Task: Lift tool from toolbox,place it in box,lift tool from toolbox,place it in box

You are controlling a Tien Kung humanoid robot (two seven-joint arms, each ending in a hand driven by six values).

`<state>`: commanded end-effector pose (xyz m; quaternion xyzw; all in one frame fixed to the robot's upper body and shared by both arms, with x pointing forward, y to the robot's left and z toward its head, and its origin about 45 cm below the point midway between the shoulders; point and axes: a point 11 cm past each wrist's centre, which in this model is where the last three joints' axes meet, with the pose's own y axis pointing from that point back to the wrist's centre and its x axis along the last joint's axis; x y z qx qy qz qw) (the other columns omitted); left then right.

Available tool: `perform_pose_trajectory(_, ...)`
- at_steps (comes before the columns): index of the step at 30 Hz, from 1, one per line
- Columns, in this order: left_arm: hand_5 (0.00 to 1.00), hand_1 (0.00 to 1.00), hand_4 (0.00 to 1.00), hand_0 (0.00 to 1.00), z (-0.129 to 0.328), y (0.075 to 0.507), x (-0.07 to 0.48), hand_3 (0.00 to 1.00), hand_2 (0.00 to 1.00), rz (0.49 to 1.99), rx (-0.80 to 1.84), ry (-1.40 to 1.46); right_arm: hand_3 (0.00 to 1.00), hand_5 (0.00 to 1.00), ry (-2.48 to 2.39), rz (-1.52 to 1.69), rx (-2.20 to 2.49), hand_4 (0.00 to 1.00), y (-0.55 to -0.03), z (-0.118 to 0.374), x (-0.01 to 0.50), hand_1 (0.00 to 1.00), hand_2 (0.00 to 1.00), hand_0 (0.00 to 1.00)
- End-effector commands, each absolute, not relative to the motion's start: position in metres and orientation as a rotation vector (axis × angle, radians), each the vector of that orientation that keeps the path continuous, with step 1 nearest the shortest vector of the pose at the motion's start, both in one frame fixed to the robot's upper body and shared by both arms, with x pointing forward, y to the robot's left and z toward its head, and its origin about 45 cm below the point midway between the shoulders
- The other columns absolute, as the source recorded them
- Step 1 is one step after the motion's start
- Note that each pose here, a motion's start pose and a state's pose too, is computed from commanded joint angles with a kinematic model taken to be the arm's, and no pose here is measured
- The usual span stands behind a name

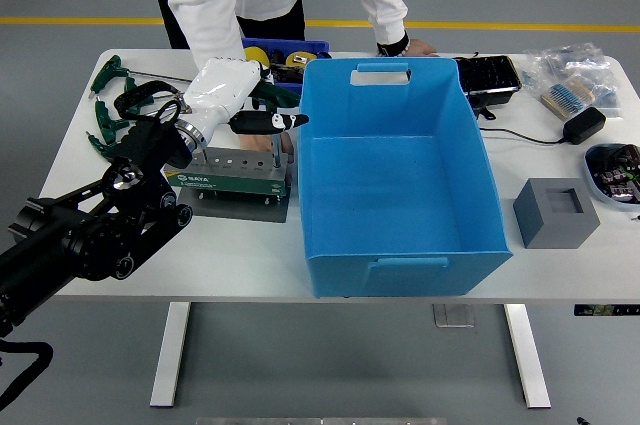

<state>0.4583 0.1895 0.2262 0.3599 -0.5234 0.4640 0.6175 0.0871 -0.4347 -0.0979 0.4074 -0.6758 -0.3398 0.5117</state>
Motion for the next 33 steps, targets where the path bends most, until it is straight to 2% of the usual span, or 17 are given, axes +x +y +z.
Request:
perform_pose_trajectory(1,0.827,0.137,0.998,0.225,0.226,0.19,0.459,0.281,0.208,1.072,0.828,-1.207,0.574,0.741,-1.627,-0.818,0.98,0.834,-0.435,-0.098,0.087,0.638,0.716,0.67)
perform_pose_trajectory(2,0.794,0.082,0.998,0.199,0.227,0.19,0.459,0.211,0.159,1.073,0.828,-1.208,0.575,0.741,-1.627,-0.818,0.98,0.834,-0.435,-0.098,0.087,0.637,0.716,0.67)
perform_pose_trajectory(7,0.794,0.082,0.998,0.199,0.226,0.193,0.46,0.211,0.159,1.083,0.829,-1.22,0.575,0.741,-1.629,-0.817,0.981,0.834,-0.435,-0.098,0.088,0.637,0.716,0.67)
perform_pose_trajectory(8,0.707,0.05,0.998,0.196,0.225,0.193,0.46,0.172,0.118,1.083,0.83,-1.222,0.575,0.743,-1.629,-0.818,0.981,0.835,-0.435,-0.098,0.088,0.638,0.714,0.67)
perform_pose_trajectory(13,0.707,0.05,0.998,0.196,0.222,0.195,0.459,0.172,0.118,1.09,0.831,-1.231,0.575,0.743,-1.63,-0.816,0.982,0.835,-0.435,-0.097,0.089,0.638,0.714,0.67)
perform_pose_trajectory(14,0.634,0.028,0.998,0.18,0.221,0.195,0.459,0.149,0.093,1.093,0.831,-1.232,0.575,0.744,-1.63,-0.816,0.982,0.835,-0.435,-0.097,0.089,0.638,0.715,0.67)
perform_pose_trajectory(19,0.634,0.028,0.998,0.18,0.219,0.199,0.459,0.149,0.093,1.114,0.834,-1.236,0.575,0.744,-1.632,-0.815,0.984,0.835,-0.435,-0.097,0.091,0.638,0.715,0.67)
perform_pose_trajectory(20,0.558,0.002,0.998,0.152,0.218,0.2,0.459,0.118,0.073,1.118,0.833,-1.237,0.575,0.742,-1.633,-0.815,0.984,0.835,-0.435,-0.097,0.091,0.639,0.715,0.67)
perform_pose_trajectory(33,0.568,0.002,0.948,0.103,0.228,0.196,0.458,0.068,0.039,1.146,0.756,-1.252,0.575,0.742,-1.633,-0.814,0.985,0.834,-0.435,-0.097,0.091,0.64,0.715,0.671)
